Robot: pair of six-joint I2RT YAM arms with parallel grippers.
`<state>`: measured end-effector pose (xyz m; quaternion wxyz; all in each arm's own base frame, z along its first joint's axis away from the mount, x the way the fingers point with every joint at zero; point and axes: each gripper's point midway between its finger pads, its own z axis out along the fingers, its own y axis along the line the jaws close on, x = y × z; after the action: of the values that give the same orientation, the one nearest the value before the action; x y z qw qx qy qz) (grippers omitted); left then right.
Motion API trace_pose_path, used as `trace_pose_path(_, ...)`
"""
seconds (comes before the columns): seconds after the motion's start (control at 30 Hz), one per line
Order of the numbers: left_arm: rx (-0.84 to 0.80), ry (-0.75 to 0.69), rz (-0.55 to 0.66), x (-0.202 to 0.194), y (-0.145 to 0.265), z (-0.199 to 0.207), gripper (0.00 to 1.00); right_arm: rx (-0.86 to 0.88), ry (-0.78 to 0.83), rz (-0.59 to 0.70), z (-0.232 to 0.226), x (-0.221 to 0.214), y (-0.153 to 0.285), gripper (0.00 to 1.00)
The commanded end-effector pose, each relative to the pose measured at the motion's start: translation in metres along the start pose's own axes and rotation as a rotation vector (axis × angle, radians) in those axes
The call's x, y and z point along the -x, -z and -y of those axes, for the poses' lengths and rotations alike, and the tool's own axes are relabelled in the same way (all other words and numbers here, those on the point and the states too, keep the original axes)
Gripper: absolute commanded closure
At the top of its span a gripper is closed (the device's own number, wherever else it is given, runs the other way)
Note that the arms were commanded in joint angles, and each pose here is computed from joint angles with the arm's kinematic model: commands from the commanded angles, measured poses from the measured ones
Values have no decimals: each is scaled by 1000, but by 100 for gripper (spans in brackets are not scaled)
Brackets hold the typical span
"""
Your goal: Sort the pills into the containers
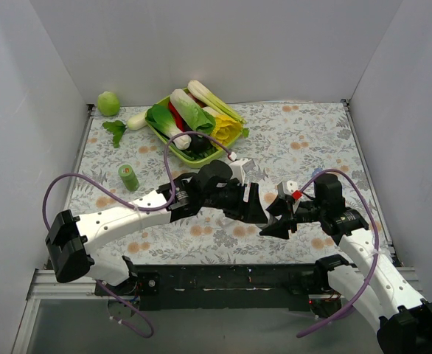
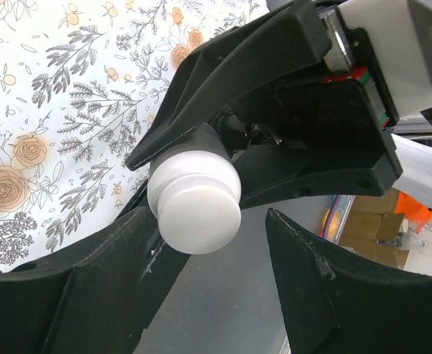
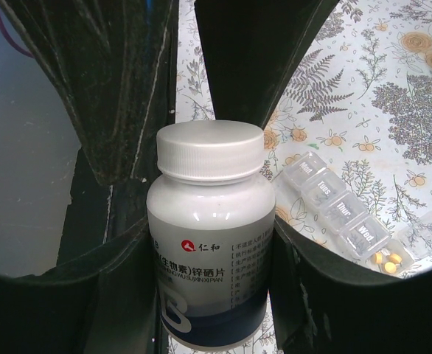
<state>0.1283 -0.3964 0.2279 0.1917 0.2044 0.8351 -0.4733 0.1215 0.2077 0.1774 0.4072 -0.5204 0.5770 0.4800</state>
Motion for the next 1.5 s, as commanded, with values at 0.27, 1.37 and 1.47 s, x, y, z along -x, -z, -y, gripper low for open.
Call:
trace_pose_path(0.27,-5,-36,-44,3,-2,8,68,8,31,20,0,7,0,97)
trace_pose_path(1.37,-21,67,67,12,19,3,8,31,29,30,-3,8,-1,97)
trace_pose_path(1.47,-19,103,42,11,10,3,18,30,27,28,-3,7,-1,97)
